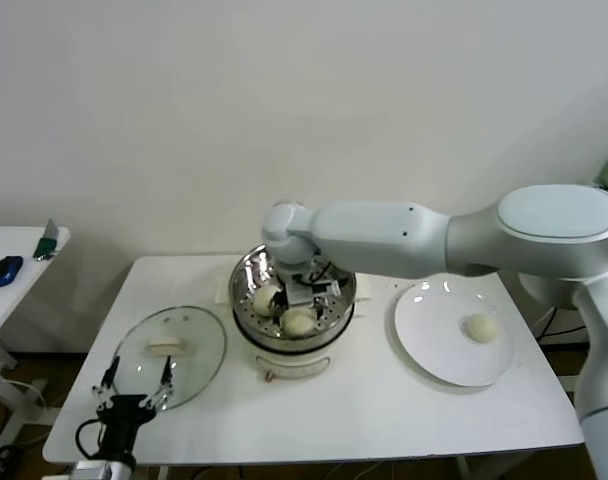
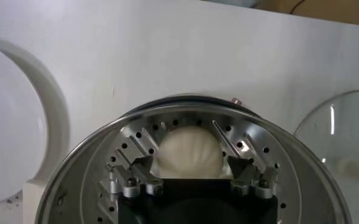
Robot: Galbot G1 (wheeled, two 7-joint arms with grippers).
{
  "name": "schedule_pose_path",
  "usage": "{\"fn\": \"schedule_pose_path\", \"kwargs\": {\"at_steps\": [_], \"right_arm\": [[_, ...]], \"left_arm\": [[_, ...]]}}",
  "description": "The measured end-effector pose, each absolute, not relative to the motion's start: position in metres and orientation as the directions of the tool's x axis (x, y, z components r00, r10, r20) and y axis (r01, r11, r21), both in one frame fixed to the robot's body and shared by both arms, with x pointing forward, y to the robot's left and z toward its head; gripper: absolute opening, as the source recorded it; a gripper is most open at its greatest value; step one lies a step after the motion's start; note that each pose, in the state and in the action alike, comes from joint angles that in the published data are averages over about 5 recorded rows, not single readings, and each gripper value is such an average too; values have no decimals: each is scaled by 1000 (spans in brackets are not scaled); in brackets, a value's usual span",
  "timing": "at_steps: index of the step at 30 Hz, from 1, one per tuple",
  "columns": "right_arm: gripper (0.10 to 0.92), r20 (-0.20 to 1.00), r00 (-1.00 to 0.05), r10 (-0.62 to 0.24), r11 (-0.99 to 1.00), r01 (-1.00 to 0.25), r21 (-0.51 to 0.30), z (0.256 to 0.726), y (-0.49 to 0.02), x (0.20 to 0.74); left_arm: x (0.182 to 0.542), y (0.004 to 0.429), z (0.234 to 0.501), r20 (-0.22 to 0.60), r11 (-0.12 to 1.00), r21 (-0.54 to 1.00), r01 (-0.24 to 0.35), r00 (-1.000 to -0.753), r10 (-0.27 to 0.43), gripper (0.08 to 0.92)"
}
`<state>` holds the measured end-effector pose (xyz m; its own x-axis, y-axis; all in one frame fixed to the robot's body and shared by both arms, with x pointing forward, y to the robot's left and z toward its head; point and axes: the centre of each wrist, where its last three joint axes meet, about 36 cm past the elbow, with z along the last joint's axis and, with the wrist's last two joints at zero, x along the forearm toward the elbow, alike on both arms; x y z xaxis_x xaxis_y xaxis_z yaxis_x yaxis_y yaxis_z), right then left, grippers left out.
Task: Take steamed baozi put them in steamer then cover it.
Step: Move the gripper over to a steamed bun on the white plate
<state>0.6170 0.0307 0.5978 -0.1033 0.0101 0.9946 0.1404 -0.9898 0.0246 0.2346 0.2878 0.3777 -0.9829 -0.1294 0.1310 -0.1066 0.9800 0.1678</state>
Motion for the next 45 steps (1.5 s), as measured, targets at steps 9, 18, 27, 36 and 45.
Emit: {"fn": "schedule_pose_path", "kwargs": {"at_steps": [9, 18, 27, 36, 45], "right_arm": [[823, 991, -132, -9, -991, 134, 9, 622, 24, 621], [823, 984, -169, -53, -996, -66, -65, 666, -29, 648], [823, 977, -186, -106, -798, -570, -195, 680, -157, 673], [823, 982, -172, -73, -444, -877, -186, 642, -291, 677], [823, 990, -139, -4, -253, -958, -136, 577, -373, 676]], "left_arm": [[237, 288, 379, 127, 980, 171, -101, -984, -124, 823], [238, 288, 379, 125, 980, 176, -91, -986, -114, 823], [236, 285, 379, 131, 983, 170, -74, -987, -97, 823], [237, 280, 382, 134, 985, 158, -68, -987, -90, 823], [232, 279, 381, 150, 984, 164, -71, -984, -96, 823]]}}
